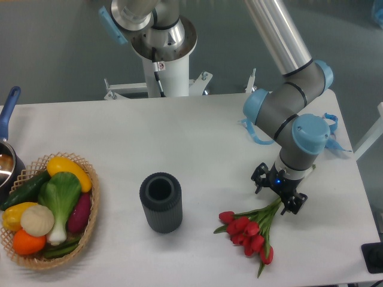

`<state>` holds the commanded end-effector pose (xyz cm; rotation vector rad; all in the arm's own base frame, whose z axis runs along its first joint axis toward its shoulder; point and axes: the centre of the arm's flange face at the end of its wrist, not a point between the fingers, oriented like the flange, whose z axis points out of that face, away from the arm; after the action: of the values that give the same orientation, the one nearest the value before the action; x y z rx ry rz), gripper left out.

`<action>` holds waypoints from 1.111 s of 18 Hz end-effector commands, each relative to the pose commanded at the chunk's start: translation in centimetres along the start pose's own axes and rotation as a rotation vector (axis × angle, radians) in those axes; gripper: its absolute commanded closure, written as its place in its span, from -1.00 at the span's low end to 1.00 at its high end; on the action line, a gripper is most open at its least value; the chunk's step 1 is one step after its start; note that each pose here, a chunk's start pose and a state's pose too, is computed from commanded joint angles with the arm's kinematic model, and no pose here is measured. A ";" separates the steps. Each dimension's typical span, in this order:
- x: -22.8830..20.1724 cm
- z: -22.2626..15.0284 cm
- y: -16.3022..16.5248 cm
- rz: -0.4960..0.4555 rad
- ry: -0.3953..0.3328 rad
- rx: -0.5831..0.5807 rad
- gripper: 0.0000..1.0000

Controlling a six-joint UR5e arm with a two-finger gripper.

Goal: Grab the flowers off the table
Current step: 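Close the gripper around the green tulip stems, then lift the gripped tulip bunch up off the table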

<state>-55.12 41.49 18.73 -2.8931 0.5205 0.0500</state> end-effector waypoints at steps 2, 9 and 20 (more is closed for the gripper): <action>-0.1 -0.2 0.0 -0.002 -0.003 0.000 0.25; 0.3 -0.8 0.0 -0.013 -0.007 -0.007 0.80; 5.4 -17.1 -4.0 -0.132 -0.162 0.311 0.79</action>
<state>-48.68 39.80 35.82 -2.5838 0.2786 0.1660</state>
